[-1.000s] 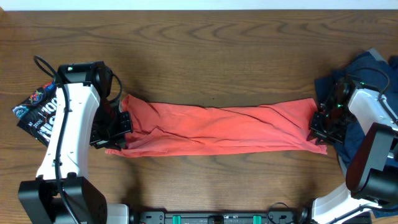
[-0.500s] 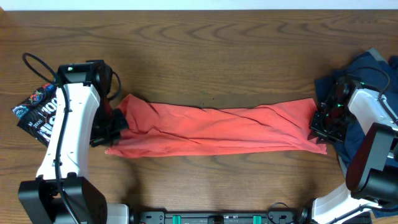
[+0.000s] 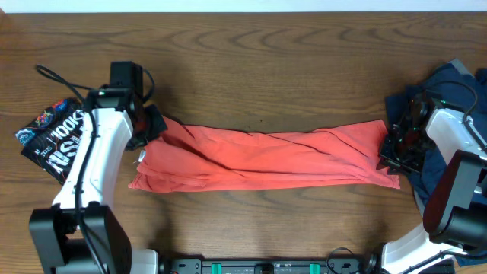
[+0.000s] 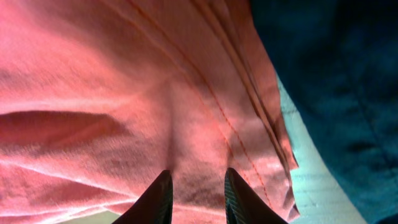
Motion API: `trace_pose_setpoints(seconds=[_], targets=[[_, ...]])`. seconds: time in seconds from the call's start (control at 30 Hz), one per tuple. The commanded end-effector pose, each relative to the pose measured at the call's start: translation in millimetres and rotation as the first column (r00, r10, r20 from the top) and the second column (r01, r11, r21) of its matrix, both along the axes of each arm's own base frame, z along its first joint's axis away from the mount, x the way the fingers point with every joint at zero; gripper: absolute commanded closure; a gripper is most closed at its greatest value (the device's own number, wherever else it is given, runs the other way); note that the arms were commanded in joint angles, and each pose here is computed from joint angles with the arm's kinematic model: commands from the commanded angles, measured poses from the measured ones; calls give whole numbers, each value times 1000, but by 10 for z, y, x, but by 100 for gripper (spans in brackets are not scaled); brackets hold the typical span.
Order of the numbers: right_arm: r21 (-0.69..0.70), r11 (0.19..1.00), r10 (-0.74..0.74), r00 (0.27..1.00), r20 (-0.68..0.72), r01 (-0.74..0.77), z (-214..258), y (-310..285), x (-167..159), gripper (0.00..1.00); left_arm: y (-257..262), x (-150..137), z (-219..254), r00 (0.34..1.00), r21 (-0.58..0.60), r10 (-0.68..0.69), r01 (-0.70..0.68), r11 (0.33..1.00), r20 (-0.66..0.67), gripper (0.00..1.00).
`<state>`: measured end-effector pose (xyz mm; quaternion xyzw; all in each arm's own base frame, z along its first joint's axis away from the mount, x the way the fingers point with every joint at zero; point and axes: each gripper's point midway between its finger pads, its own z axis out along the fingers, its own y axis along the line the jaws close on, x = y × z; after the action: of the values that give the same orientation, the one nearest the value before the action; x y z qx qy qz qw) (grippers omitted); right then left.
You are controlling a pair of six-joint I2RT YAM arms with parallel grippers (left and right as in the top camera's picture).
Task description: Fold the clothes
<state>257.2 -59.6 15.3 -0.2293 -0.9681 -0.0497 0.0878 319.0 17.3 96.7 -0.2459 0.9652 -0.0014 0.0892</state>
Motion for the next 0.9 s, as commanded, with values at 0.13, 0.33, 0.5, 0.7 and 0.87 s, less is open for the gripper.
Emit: trace_pose_setpoints(seconds=[0.13,0.33,0.5,0.7,0.87], targets=[[-23,1000,3,999,41,-2,48,-53,122,70,-5,-204,-559,994,1,1,-1,1000,-110,50],[-21,1000,-8,999,39,9,201,-132,161,67,34,-118,-542,994,10,-69,70,997,-88,38],[-18,1000,22,999,26,-22,204,-165,109,51,137,24,-421,998,15,-43,44,999,-41,36],[-66,997,31,999,-24,-33,195,-248,-4,40,199,-43,-359,998,14,-20,21,1000,-52,30],[-62,996,59,998,-12,-60,161,-248,12,35,211,-42,-142,1000,18,-6,6,1000,11,28]])
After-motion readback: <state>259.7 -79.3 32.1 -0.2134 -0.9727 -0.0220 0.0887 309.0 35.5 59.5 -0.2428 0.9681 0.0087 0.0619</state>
